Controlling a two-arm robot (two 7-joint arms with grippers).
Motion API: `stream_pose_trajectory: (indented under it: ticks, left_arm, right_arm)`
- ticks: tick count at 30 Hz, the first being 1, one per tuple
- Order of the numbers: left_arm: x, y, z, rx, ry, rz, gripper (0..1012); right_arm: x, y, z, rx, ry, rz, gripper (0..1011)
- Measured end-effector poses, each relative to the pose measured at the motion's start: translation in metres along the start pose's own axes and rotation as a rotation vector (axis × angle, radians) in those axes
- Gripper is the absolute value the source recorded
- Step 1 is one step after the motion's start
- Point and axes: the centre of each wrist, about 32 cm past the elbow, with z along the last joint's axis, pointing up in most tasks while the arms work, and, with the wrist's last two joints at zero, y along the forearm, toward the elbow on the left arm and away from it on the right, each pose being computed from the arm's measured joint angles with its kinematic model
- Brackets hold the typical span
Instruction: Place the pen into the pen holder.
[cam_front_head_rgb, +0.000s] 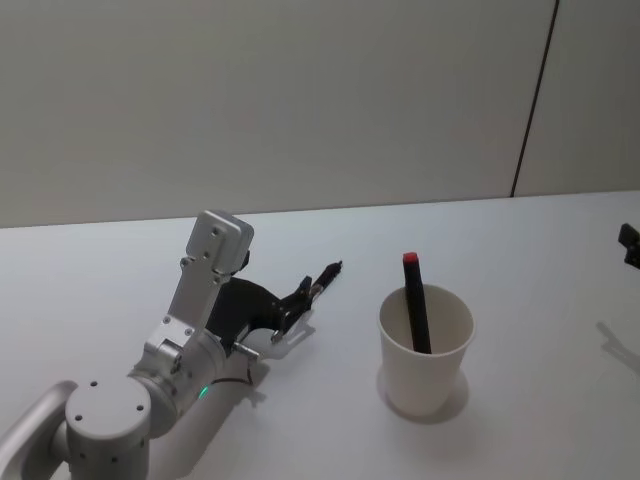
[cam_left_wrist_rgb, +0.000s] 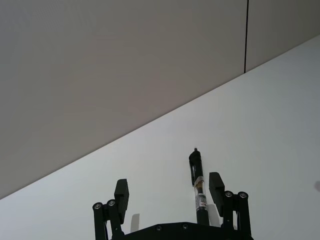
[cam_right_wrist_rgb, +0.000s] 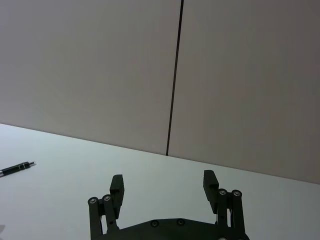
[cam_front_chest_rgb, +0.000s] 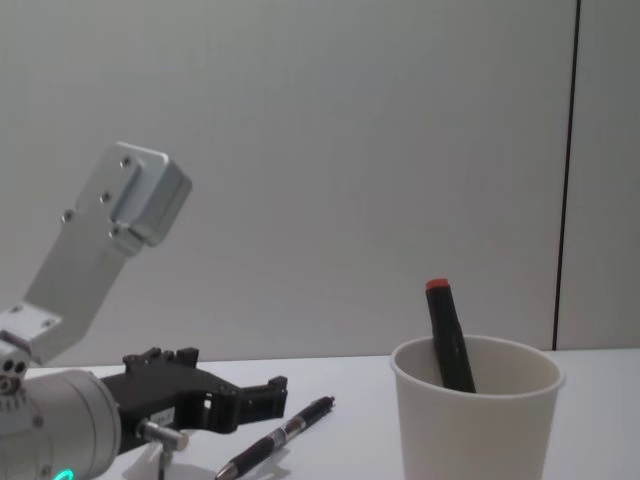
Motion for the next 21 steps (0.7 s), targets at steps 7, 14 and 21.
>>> stream_pose_trajectory:
  ticks: [7, 14, 21]
  left_arm:
    - [-0.0027, -0.0027, -0.0054, 0.013, 0.03, -0.02, 1001]
    - [-0.0044, -0.0052, -0.008, 0.032, 0.044, -0.044, 1001]
    - [-0.0058, -0.0071, -0.0104, 0.062, 0.052, -0.063, 1001]
  right_arm:
    - [0.0003, -0.0002, 0.0, -0.001, 0.0, -0.001, 1001]
    - [0.0004, -0.0002, 0.0001, -0.001, 0.0, -0.001, 1001]
    - [0.0004, -0.0002, 0.0001, -0.001, 0.0, -0.001, 1001]
